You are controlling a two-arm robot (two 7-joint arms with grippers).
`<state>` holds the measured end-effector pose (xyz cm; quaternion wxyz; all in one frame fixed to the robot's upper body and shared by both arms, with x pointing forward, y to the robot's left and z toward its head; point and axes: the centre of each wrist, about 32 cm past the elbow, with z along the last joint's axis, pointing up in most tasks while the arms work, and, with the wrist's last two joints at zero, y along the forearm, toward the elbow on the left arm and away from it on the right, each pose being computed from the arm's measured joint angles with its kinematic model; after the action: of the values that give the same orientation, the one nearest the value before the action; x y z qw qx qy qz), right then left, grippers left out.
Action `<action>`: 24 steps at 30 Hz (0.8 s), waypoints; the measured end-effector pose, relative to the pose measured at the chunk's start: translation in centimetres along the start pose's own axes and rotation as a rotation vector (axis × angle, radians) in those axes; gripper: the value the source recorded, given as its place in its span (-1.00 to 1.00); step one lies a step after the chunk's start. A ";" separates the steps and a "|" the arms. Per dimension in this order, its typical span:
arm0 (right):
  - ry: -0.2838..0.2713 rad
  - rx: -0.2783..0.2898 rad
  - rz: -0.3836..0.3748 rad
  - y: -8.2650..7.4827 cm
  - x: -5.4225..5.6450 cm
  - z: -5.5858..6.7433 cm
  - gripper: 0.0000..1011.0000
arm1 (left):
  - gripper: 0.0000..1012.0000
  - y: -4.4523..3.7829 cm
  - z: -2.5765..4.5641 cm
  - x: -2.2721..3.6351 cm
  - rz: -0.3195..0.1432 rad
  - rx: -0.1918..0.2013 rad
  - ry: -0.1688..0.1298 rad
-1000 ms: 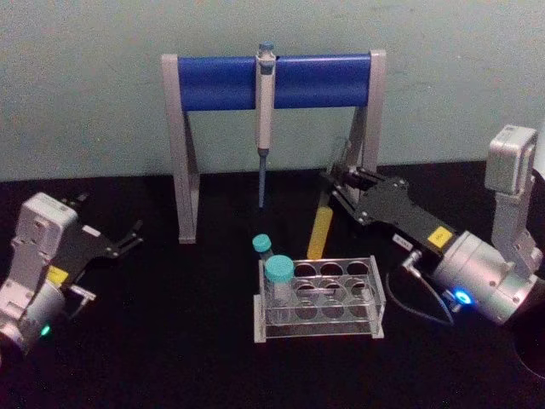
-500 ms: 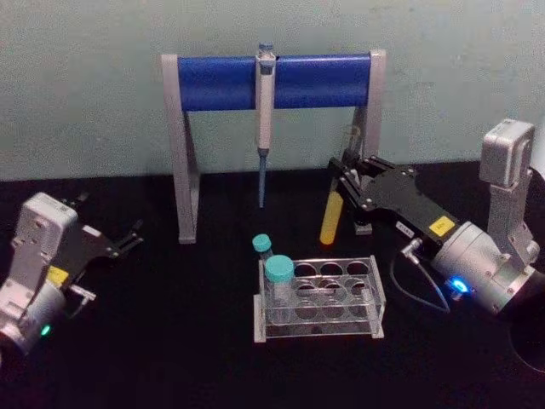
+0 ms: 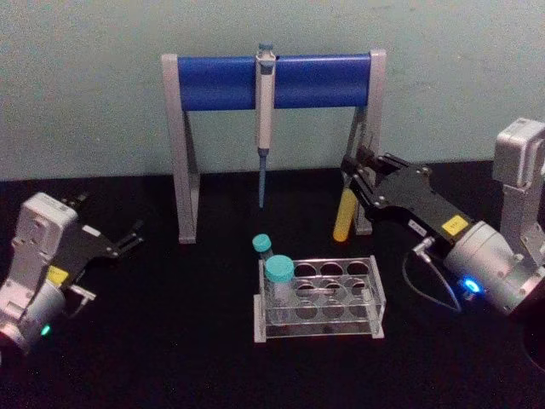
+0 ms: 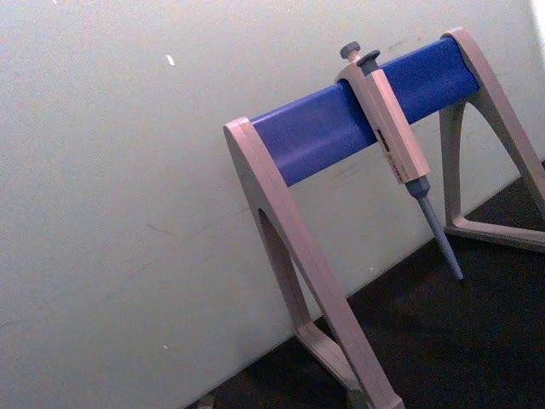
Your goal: Pick up the test tube from the test tube rack, shake it, then place it back into the test tube rack.
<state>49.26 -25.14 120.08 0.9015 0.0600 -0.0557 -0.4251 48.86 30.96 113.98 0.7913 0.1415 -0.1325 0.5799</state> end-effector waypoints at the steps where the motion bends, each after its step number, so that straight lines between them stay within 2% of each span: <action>1: -0.002 -0.002 -0.004 -0.1 0.0 0.0 -0.54 | 0.98 0.00 0.00 0.00 0.000 0.000 0.000; 11: -0.028 -0.055 -0.034 -2.6 0.1 0.7 -0.54 | 0.98 0.00 0.00 0.00 0.000 0.000 0.000; 15: -0.027 -0.075 0.004 -3.5 -0.2 1.1 -0.54 | 0.98 0.00 0.00 0.00 0.000 0.000 0.000; 18: -0.003 -0.098 0.069 -4.1 -0.6 1.3 -0.54 | 0.98 0.00 0.00 0.00 0.000 0.000 0.000; 24: 0.043 -0.100 0.170 -3.8 -1.4 1.2 -0.54 | 0.98 0.00 0.00 0.00 0.000 0.000 0.000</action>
<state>45.32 -26.48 120.57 0.9371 0.0193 -0.0197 -0.3479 48.86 30.97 113.98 0.7913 0.1415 -0.1324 0.5799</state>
